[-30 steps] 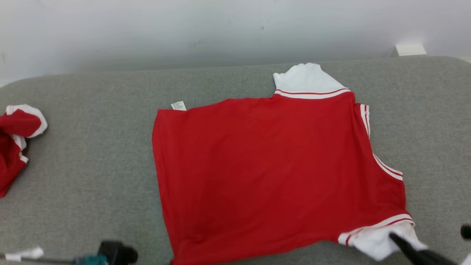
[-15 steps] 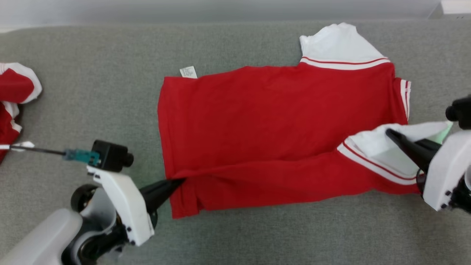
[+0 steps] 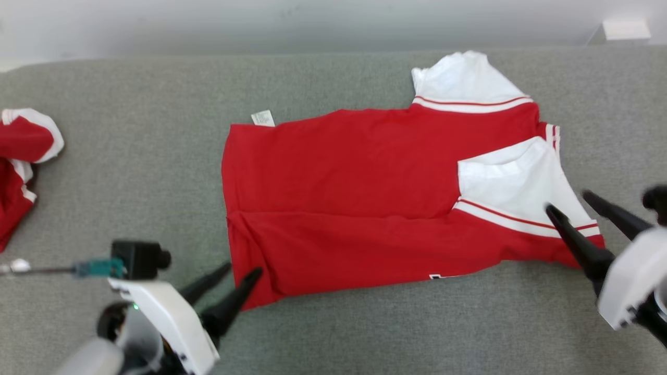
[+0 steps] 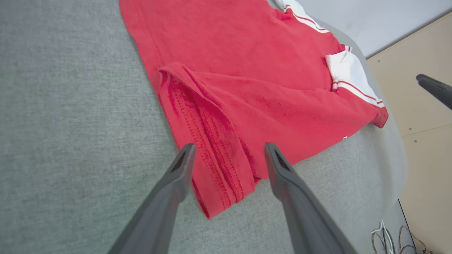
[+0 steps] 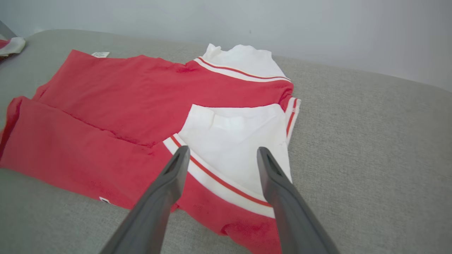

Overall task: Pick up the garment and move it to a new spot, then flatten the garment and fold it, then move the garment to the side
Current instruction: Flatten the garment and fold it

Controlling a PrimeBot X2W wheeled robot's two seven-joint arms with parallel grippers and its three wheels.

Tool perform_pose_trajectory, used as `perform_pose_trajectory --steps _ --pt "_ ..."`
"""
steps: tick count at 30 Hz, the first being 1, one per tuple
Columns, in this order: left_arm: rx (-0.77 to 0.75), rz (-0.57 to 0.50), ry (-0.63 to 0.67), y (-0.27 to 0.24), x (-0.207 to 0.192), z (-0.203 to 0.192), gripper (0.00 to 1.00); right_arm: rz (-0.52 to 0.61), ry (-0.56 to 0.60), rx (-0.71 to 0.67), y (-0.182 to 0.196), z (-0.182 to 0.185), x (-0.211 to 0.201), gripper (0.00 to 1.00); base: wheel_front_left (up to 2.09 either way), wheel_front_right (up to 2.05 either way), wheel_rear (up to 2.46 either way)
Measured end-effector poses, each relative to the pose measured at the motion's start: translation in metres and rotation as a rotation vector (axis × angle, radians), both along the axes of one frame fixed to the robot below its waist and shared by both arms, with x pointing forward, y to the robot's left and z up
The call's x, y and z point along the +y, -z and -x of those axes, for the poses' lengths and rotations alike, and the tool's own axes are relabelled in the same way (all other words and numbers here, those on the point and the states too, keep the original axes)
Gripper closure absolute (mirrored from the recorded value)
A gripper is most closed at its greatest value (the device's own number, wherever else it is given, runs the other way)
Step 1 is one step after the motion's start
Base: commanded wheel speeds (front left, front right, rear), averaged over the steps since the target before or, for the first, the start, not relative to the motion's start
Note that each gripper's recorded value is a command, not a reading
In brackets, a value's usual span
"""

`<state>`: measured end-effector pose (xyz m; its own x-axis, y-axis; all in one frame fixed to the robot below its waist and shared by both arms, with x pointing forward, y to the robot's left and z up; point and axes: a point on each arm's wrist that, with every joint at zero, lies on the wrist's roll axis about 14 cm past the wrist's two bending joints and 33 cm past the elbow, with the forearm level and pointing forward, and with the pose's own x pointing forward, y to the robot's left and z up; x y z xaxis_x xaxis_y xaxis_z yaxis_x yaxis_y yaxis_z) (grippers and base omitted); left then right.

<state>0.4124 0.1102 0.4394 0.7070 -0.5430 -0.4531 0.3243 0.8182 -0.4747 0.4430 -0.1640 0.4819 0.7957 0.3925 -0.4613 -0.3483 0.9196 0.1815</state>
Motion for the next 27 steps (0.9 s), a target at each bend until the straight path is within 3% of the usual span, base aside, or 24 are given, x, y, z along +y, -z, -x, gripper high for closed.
perform_pose_trajectory --steps 9,21,27 --pt "-0.011 0.05 -0.009 -0.003 -0.025 0.022 0.0 0.072 0.085 0.112 0.037 0.034 -0.037 0.0 0.0 0.0 0.0" --pt "0.017 -0.081 -0.018 0.034 -0.018 0.011 0.0 0.153 0.09 0.168 0.073 0.04 -0.044 0.0 0.0 0.0 0.0" --pt "0.037 -0.089 -0.023 0.047 -0.015 0.009 0.0 0.184 0.098 0.157 0.082 0.029 -0.047 0.0 0.0 0.0 0.0"
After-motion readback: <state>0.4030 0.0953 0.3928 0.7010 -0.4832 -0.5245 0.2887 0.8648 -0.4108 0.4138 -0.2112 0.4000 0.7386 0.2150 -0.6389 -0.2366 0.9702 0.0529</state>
